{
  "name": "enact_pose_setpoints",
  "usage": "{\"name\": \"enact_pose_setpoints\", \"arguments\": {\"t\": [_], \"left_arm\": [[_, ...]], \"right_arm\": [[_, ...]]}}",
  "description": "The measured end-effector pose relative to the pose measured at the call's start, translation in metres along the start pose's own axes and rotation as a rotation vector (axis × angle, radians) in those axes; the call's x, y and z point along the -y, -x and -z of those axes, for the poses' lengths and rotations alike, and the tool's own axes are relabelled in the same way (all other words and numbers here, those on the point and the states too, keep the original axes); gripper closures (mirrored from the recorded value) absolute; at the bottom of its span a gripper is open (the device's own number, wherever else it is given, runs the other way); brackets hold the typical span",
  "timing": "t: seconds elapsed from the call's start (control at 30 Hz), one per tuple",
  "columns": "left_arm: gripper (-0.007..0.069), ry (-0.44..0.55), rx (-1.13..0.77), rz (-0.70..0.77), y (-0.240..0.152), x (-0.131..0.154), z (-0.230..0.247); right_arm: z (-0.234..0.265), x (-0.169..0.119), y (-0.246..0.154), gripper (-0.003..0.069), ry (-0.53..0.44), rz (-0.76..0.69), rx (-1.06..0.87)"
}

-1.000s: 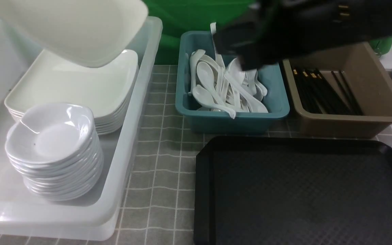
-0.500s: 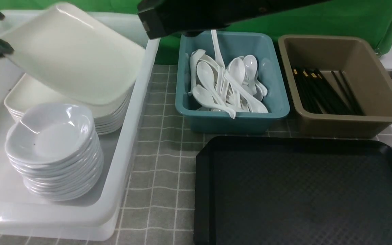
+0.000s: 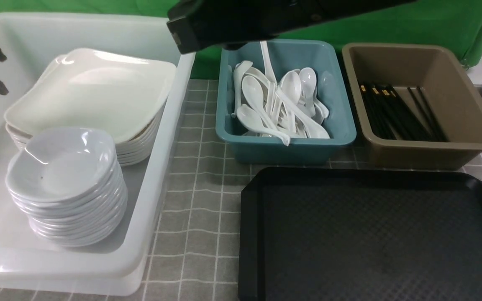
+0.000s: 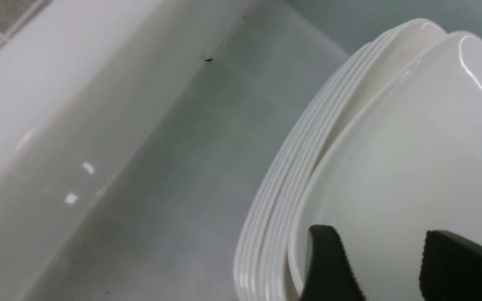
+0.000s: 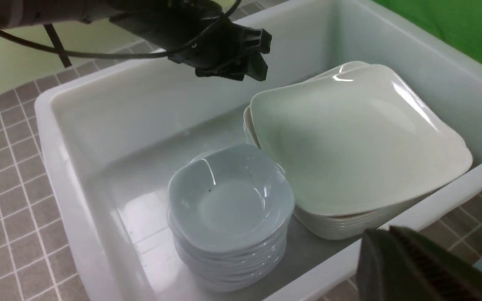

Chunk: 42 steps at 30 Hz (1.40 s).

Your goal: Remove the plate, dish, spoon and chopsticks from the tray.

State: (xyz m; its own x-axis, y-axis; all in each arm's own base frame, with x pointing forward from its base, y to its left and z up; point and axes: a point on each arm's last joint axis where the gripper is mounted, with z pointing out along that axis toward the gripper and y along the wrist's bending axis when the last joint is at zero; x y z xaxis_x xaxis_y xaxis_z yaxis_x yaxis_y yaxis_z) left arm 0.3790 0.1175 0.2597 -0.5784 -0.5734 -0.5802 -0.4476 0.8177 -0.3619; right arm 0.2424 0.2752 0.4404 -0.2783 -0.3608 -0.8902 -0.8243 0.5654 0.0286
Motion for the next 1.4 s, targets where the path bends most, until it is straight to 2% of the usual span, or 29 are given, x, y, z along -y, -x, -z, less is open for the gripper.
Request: {"name": "enact_pose_setpoints", "arguments": {"t": [0.13,0.23,0.37,0.4,0.43,0.47,0.53,0.63,0.7,0.8,0.93,1.07,1.13,1.17,1.27,1.4], "left_arm": [[0.0146,0.065,-0.036,-0.028,-0.002,-0.005,0.004],[0.0139,0.069,-0.022,-0.043,0.003,-0.001,0.019],[0.0224,0.001,0.040,-0.075,0.012,0.015,0.051],[0.0342,-0.044,0.079,-0.140,0.014,0.026,0.071],[0.0356,-0.048,0.084,-0.147,0.014,0.028,0.073],[0.0460,-0.073,0.115,-0.188,0.014,0.036,0.089],[0.0564,-0.107,0.142,-0.220,0.013,0.045,0.108],[0.0604,-0.148,0.147,-0.243,0.010,0.051,0.126],[0.0620,-0.217,0.142,-0.304,0.003,0.062,0.144],[0.0623,-0.308,0.166,-0.423,-0.011,0.086,0.167],[0.0623,-0.385,0.205,-0.612,-0.037,0.120,0.202],[0.0623,-0.344,0.218,-0.602,-0.039,0.119,0.210],[0.0623,-0.239,0.210,-0.585,-0.032,0.108,0.201],[0.0623,-0.221,0.202,-0.578,-0.030,0.106,0.198],[0.0623,-0.114,0.093,-0.500,-0.019,0.087,0.154],[0.0622,-0.061,-0.031,-0.447,-0.017,0.073,0.091]], "right_arm": [[0.003,0.010,-0.003,0.0614,-0.045,-0.009,-0.035],[0.010,0.024,-0.005,0.0610,-0.080,-0.053,-0.075],[0.025,0.045,-0.008,0.0608,-0.133,-0.106,-0.125],[0.034,0.054,-0.009,0.0608,-0.155,-0.130,-0.147],[0.035,0.055,-0.010,0.0607,-0.159,-0.133,-0.152],[0.042,0.059,-0.010,0.0607,-0.171,-0.141,-0.174],[0.055,0.063,-0.012,0.0607,-0.199,-0.138,-0.208],[0.071,0.064,-0.013,0.0607,-0.252,-0.108,-0.242],[0.093,0.067,-0.014,0.0610,-0.359,-0.093,-0.274],[0.130,0.068,-0.013,0.0617,-0.508,-0.097,-0.263],[0.190,0.054,-0.009,0.0617,-0.591,-0.109,-0.158],[0.225,0.041,-0.012,0.0617,-0.601,-0.128,-0.075],[0.242,0.034,-0.019,0.0617,-0.607,-0.147,-0.052],[0.244,0.033,-0.021,0.0617,-0.608,-0.152,-0.050],[0.247,0.028,-0.037,0.0617,-0.589,-0.183,-0.072],[0.228,0.029,-0.056,0.0617,-0.550,-0.215,-0.160]]}}
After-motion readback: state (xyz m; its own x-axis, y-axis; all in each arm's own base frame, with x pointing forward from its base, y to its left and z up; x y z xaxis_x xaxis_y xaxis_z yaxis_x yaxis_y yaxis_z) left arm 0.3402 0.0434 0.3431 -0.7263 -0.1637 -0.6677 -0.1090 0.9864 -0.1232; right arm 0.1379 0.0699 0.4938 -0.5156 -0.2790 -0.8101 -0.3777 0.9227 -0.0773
